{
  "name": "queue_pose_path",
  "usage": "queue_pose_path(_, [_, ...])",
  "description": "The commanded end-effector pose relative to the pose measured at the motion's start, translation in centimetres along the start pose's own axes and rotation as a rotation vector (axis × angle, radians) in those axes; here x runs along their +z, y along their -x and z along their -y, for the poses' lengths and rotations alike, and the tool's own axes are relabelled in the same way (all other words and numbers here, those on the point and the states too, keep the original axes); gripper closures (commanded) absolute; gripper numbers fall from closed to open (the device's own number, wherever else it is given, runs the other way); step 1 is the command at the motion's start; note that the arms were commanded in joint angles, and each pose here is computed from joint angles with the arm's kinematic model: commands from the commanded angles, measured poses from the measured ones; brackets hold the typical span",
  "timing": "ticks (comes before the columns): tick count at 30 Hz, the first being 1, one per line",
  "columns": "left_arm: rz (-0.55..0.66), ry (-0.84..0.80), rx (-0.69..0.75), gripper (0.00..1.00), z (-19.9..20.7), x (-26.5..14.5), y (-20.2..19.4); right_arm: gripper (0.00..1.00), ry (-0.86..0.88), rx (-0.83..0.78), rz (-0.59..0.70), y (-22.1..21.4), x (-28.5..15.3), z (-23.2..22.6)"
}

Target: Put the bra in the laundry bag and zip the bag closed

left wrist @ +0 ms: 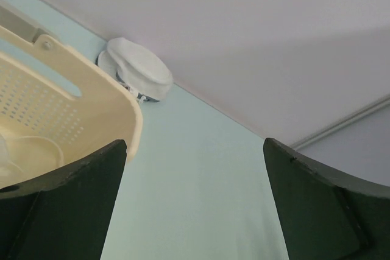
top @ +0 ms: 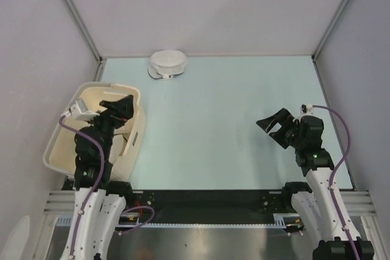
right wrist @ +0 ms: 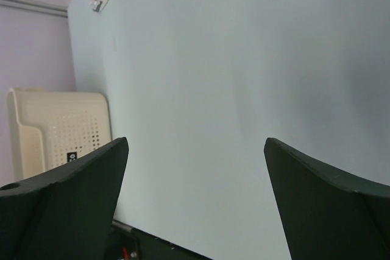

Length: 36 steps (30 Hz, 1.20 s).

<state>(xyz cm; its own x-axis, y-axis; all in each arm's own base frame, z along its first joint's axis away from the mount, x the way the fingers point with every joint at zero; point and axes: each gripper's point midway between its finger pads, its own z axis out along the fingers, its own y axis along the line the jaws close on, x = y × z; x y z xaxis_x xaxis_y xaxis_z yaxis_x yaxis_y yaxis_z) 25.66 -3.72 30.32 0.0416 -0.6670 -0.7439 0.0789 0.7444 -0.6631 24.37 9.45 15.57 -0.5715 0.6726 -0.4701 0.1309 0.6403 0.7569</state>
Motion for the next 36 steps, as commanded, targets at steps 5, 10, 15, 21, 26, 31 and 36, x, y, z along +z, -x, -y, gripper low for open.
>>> queue_pose_path(5, [-0.165,0.063,-0.050,0.01,1.8,7.4,0.2,0.00,-0.162,-0.197,0.047,4.3,-2.0,-0.7])
queue_pose_path(10, [-0.184,0.120,0.100,0.01,2.9,15.4,0.6,0.00,-0.205,-0.287,0.007,4.9,-3.0,-1.5])
queue_pose_path(15, [-0.247,0.187,0.187,0.00,4.1,23.0,-1.4,0.00,-0.224,-0.328,0.011,6.1,-3.1,-2.4])
queue_pose_path(21, [-0.341,0.382,0.221,0.03,2.2,30.6,-7.9,0.00,-0.266,-0.384,0.051,7.9,-2.8,-2.2])
queue_pose_path(26, [-0.379,0.475,0.177,0.02,0.0,35.0,-14.5,0.00,-0.284,-0.349,0.049,8.7,-1.8,-1.6])
queue_pose_path(31, [-0.347,0.488,0.190,0.00,-2.4,38.2,-17.7,0.00,-0.334,-0.282,0.012,9.4,-1.2,-0.2])
queue_pose_path(36, [-0.302,0.553,0.185,0.01,-5.3,38.5,-19.2,0.00,-0.324,-0.247,-0.008,9.2,-0.9,0.0])
